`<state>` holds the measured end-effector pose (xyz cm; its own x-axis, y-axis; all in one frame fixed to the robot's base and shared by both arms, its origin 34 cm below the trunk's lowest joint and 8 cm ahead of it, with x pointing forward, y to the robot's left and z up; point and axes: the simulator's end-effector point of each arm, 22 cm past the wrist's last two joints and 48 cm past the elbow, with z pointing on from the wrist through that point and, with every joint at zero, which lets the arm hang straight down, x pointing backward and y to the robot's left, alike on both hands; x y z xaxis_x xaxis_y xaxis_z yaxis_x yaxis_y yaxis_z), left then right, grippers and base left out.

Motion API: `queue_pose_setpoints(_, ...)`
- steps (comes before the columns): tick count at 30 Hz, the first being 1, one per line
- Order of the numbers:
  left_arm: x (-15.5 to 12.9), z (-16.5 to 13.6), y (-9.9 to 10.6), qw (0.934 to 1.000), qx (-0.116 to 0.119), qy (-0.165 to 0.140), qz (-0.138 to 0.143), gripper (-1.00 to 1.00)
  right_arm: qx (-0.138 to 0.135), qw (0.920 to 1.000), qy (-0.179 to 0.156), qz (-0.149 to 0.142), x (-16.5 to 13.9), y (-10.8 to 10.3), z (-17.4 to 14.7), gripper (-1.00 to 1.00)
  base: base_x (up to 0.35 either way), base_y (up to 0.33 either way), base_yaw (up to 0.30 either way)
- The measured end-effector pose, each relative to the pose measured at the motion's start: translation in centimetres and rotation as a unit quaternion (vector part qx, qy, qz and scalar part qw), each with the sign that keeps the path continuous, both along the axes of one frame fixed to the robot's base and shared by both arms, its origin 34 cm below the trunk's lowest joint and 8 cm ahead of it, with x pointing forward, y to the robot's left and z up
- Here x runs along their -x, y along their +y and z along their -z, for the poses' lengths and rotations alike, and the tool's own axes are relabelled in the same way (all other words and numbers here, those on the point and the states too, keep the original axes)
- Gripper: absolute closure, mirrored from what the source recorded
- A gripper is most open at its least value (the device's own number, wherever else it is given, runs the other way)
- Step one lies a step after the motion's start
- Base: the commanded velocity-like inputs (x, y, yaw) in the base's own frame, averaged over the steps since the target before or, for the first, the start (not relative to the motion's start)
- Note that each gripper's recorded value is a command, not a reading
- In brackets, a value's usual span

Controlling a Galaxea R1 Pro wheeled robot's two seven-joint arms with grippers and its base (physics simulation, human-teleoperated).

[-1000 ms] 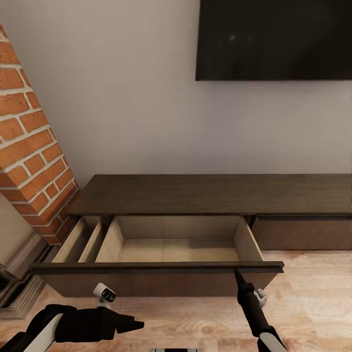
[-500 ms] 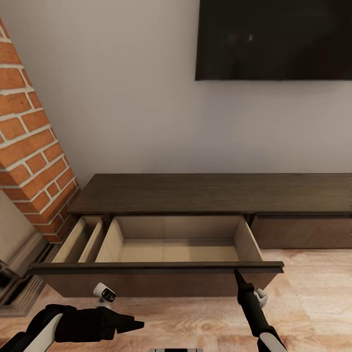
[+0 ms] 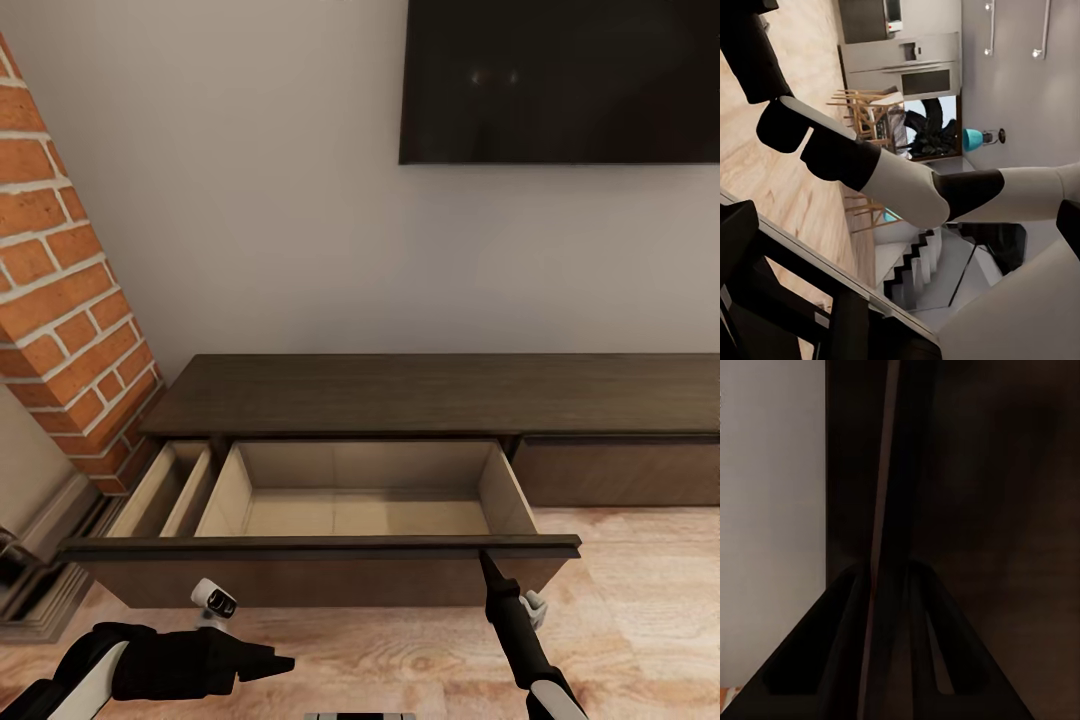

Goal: Place each of the two pumpkins and all three candles from the living room inside a cabinet in the living room (use any cabinet), then make sure every cabinet is closed, and position the cauldron so it is next to a table in the living room.

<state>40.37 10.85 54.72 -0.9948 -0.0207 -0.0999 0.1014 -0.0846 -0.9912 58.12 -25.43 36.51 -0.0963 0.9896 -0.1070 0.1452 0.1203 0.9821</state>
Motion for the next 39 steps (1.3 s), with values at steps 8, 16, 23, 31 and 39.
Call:
queue_pose_setpoints(8,-0.03,0.0,0.07,1.0,0.0,0.0,0.0,-1.0,-0.002,1.0,0.003,0.001,-0.52,-0.02,-0.01,1.0,-0.074,0.0,0.0)
queue_pose_setpoints(16,-0.02,-0.01,0.06,1.0,0.0,0.0,0.0,-1.0,-0.001,1.0,0.001,-0.001,0.05,0.06,0.06,-1.0,-0.003,0.0,0.0)
queue_pose_setpoints(23,-0.01,0.01,0.06,1.0,-0.001,0.0,0.0,-1.0,-0.001,1.0,0.001,0.0,0.08,0.04,0.09,-1.0,0.0,0.0,0.0)
queue_pose_setpoints(31,-0.02,0.03,0.06,1.0,0.0,0.0,0.0,-1.0,-0.001,1.0,0.002,0.0,0.08,0.03,0.14,-1.0,-0.118,0.0,0.0)
queue_pose_setpoints(39,-0.02,0.04,0.06,1.0,-0.001,0.0,0.0,-1.0,0.0,1.0,0.003,-0.003,0.09,0.18,0.2,-1.0,-0.279,0.0,0.0)
